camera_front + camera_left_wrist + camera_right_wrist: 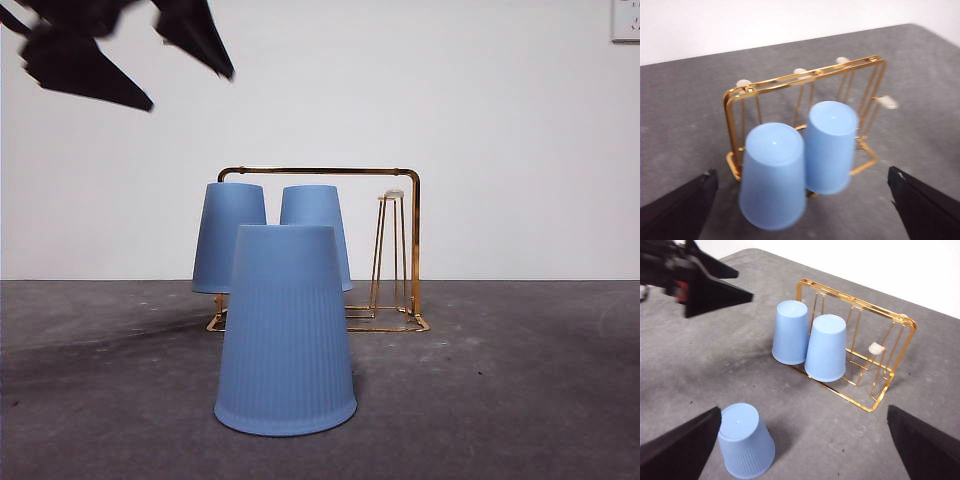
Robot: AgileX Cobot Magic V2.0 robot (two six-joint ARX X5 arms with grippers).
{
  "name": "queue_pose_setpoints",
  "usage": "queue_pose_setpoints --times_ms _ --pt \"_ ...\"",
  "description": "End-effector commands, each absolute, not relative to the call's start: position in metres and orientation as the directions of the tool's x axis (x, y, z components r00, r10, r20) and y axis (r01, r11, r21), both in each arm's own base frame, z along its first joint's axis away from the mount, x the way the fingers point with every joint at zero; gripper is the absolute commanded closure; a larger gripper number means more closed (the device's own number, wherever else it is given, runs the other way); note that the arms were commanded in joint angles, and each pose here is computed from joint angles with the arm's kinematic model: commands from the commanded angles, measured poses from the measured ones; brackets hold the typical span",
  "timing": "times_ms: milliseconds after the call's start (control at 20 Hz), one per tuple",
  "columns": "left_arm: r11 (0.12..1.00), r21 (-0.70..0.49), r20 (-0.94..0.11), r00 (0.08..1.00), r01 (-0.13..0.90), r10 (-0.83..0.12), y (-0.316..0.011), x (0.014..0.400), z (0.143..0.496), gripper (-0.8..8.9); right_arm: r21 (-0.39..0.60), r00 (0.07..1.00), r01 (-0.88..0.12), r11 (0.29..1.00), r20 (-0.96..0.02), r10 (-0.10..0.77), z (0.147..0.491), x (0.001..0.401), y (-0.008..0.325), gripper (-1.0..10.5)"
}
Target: The left arm pick up the left cup on cup holder and place it on desk, then the right arm insert the right cup into the first cup, and then the left arm insert the mid cup into the first cup
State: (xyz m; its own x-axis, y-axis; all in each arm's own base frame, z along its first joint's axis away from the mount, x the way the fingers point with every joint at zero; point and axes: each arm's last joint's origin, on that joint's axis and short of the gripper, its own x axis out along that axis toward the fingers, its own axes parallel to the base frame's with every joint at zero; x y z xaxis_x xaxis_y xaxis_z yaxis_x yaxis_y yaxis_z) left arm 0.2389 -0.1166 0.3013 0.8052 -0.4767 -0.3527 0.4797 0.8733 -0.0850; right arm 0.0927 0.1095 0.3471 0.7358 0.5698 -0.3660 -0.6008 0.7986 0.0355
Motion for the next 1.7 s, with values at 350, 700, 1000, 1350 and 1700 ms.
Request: queue_pose_setpoints --times_ms 350,700,1000,1350,1700 --pt "0.899 0.029 -0.324 0.855 0.437 -0.405 -0.141 0.274 0.282 2.70 0.060 0.730 -0.593 0.803 -0.381 0.567 0.350 0.086 0.102 4.0" --pt "0.902 0.038 -0.359 0.848 0.430 -0.389 -0.151 0.293 0.255 2.70 0.059 0.721 -0.589 0.806 -0.412 0.557 0.347 0.085 0.102 4.0" --pt "0.906 0.043 -0.388 0.843 0.421 -0.373 -0.157 0.306 0.232 2.70 0.059 0.716 -0.586 0.808 -0.430 0.550 0.345 0.085 0.101 4.0" --pt "0.907 0.042 -0.376 0.847 0.420 -0.375 -0.162 0.316 0.217 2.86 0.057 0.713 -0.586 0.809 -0.438 0.547 0.345 0.084 0.101 4.0" --pt "0.909 0.044 -0.383 0.847 0.414 -0.368 -0.161 0.317 0.215 5.12 0.057 0.713 -0.586 0.809 -0.438 0.547 0.345 0.084 0.101 4.0"
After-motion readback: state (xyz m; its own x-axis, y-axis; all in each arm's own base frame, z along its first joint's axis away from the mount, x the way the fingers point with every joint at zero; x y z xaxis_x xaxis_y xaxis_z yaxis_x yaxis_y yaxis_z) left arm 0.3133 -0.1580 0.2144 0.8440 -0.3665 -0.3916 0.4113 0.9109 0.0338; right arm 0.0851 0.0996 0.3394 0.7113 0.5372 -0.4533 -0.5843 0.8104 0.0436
